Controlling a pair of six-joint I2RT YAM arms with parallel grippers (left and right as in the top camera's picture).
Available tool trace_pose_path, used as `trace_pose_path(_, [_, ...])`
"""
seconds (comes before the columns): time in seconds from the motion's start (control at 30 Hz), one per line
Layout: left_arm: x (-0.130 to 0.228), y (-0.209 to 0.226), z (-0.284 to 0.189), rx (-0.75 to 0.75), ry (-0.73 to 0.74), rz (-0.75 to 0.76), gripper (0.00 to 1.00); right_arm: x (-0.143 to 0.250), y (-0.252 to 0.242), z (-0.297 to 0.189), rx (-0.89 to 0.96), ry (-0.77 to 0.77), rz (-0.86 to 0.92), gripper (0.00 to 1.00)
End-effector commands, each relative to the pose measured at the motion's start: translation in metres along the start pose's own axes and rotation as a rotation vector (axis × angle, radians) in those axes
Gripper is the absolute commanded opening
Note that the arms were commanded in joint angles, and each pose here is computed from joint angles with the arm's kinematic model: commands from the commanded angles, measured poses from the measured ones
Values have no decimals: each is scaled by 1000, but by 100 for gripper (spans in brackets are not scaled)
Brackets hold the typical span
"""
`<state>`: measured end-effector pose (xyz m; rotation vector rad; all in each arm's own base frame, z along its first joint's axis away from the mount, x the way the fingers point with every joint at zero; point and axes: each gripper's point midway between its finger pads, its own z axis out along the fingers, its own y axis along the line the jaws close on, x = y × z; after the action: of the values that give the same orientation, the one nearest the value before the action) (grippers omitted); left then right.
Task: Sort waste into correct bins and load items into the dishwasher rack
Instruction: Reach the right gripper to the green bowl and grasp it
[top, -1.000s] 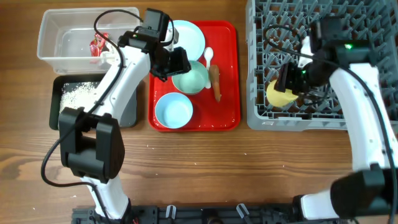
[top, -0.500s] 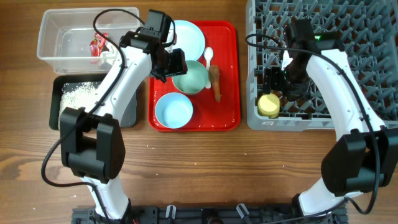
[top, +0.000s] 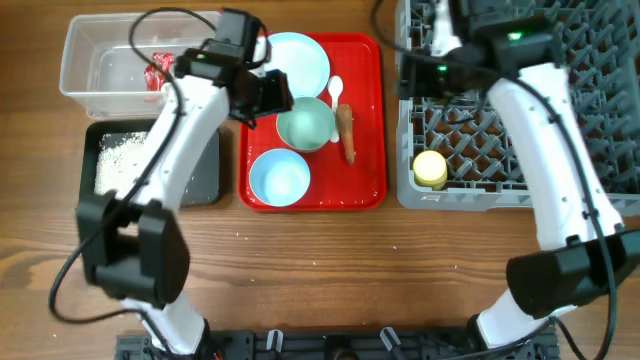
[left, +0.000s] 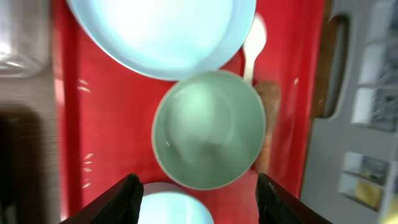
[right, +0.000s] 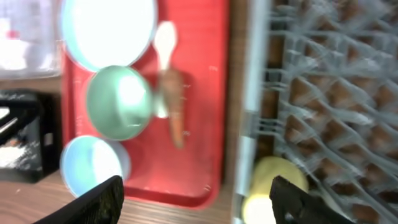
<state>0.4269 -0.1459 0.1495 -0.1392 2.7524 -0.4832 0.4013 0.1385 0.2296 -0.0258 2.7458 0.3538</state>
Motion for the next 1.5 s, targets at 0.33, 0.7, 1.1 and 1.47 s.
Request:
trace_pose_path(0.33, [-23, 73, -76, -102, -136, -315, 59, 30, 78, 122, -20, 159, -10, 66])
trace_pose_path(0.7, [-26, 93, -79, -151, -154, -340, 64, 45, 79, 165, 7, 198, -42, 57])
trace_pose_path(1.1, [-29, 100, -76, -188, -165, -342, 67, 69, 70, 201, 8, 204, -77, 46])
trace_pose_path(1.47, [-28, 105, -77, -214, -167, -344, 100, 71, 67, 213, 17, 198, -54, 11])
